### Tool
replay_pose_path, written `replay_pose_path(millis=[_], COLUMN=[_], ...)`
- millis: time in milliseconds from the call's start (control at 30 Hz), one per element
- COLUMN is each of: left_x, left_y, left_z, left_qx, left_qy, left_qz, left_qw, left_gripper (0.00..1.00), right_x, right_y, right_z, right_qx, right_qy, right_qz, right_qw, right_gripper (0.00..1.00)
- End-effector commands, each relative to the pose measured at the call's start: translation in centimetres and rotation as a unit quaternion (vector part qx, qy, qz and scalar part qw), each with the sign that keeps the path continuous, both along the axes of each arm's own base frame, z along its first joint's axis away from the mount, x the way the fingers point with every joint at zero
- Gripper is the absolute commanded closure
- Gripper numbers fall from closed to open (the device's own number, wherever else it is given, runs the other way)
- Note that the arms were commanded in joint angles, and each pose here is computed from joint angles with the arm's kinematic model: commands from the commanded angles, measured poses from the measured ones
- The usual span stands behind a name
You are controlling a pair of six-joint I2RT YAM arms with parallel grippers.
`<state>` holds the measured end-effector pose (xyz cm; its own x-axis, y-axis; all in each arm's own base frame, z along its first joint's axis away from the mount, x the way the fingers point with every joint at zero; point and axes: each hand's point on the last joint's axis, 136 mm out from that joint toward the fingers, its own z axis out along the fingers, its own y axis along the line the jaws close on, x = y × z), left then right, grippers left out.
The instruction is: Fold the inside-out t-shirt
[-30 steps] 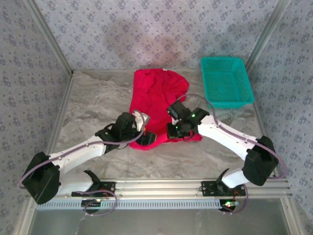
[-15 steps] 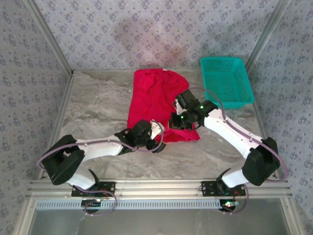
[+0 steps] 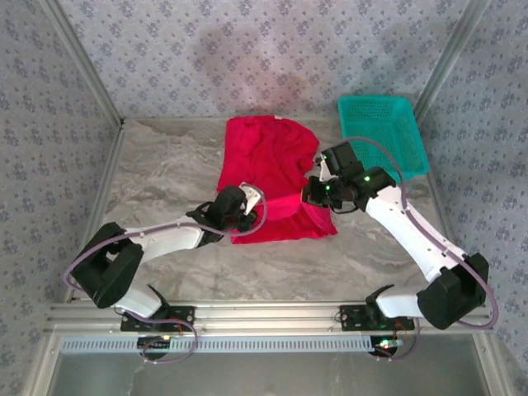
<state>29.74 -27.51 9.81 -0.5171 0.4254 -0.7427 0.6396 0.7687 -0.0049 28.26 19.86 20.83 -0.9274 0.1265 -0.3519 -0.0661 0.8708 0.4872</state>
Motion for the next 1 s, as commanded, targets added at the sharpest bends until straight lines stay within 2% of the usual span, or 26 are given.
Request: replay_pose_path(millis=[0, 133, 267, 300, 367, 433, 467, 533, 667, 733, 833, 967], left_x=[0.5, 2.9, 3.8, 3.9, 4.4, 4.6, 4.7, 5.0, 5.1, 5.2, 5.3, 5.4], left_y=[-1.5, -4.7, -10.2, -10.9, -11.6, -12.0, -12.2, -12.4, -12.6, -12.6, -12.5, -12.8], left_z=[4.1, 7.9, 10.3, 10.6, 11.1, 11.4, 11.6, 11.9, 12.1, 12.2, 12.8, 14.5], left_qx=[-0.052, -0.117, -0.206, -0.219, -0.235, -0.251, -0.259, -0.265, -0.262, -0.259, -0.263, -0.283], left_qy=[0.035, 0.117, 0.205, 0.219, 0.239, 0.255, 0.263, 0.268, 0.273, 0.274, 0.275, 0.275], left_qz=[0.029, 0.094, 0.074, 0.072, 0.086, 0.091, 0.094, 0.098, 0.101, 0.104, 0.108, 0.119], left_qw=[0.998, 0.982, 0.954, 0.948, 0.938, 0.929, 0.925, 0.921, 0.920, 0.921, 0.919, 0.911], left_gripper=[1.00, 1.00, 1.00, 1.00, 1.00, 1.00, 1.00, 1.00, 1.00, 1.00, 1.00, 1.00], right_x=[4.0, 11.1, 16.0, 16.3, 15.4, 13.8, 12.3, 9.5, 4.5, 3.0, 3.1, 6.8], right_y=[-1.3, -4.6, -6.4, -6.2, -5.8, -6.1, -6.2, -5.7, -2.6, -0.9, 1.5, 4.9], right_z=[0.3, 1.7, 1.5, 1.0, -0.1, -0.8, -1.2, -2.2, -5.0, -6.7, -8.9, -10.2], right_qx=[-0.048, -0.061, -0.046, -0.035, -0.020, -0.028, -0.023, 0.003, 0.078, 0.088, 0.103, 0.130], right_qy=[-0.046, -0.099, -0.092, -0.076, -0.042, -0.033, -0.030, -0.029, -0.035, -0.036, -0.040, -0.066], right_qz=[-0.022, -0.086, -0.117, -0.106, -0.087, -0.085, -0.086, -0.086, -0.080, -0.077, -0.073, -0.084], right_qw=[0.998, 0.989, 0.988, 0.991, 0.995, 0.995, 0.996, 0.996, 0.993, 0.993, 0.991, 0.986], right_gripper=[1.00, 1.00, 0.99, 0.86, 0.66, 0.58, 0.58, 0.62, 0.89, 0.95, 1.00, 1.00])
